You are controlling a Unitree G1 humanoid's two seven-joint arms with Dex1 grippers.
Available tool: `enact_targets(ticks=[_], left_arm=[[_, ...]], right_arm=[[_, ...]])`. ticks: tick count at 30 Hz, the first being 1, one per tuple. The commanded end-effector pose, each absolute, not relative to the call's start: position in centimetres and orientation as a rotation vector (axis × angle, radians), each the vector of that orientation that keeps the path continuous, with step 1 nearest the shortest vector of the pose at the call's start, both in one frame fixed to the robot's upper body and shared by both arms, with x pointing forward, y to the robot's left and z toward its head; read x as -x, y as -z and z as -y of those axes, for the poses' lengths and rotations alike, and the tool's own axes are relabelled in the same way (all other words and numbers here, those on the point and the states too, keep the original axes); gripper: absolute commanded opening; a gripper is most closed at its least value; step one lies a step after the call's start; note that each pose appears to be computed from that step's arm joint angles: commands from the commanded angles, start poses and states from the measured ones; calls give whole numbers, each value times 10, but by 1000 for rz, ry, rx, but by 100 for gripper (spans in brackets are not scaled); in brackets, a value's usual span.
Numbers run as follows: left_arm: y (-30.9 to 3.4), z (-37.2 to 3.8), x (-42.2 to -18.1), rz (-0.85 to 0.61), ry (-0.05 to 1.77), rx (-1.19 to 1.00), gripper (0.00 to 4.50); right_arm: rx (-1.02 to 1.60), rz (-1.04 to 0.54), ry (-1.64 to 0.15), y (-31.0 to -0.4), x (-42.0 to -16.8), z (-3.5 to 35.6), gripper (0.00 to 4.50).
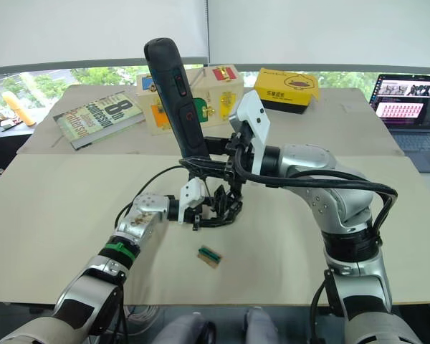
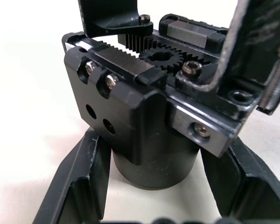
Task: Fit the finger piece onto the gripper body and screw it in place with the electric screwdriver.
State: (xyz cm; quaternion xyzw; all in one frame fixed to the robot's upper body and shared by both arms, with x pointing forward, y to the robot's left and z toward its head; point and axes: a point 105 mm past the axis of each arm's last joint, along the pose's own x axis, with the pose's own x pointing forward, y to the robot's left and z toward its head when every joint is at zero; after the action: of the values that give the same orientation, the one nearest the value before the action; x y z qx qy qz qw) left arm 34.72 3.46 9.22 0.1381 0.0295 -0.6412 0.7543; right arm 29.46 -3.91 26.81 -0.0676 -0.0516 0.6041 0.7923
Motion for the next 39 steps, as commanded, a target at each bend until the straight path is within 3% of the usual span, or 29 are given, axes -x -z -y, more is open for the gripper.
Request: enact_targets(ticks=[1, 17, 39], left_arm=[[-114, -30, -351, 28, 1400, -320, 228], [-114, -30, -351, 28, 1401, -318, 228], [-115, -31, -351, 27, 1401, -322, 228]], right_arm=[[187, 234, -1312, -292, -287, 39, 189], [122, 234, -1290, -303, -287, 41, 189], [129, 201, -1281, -290, -287, 41, 189]])
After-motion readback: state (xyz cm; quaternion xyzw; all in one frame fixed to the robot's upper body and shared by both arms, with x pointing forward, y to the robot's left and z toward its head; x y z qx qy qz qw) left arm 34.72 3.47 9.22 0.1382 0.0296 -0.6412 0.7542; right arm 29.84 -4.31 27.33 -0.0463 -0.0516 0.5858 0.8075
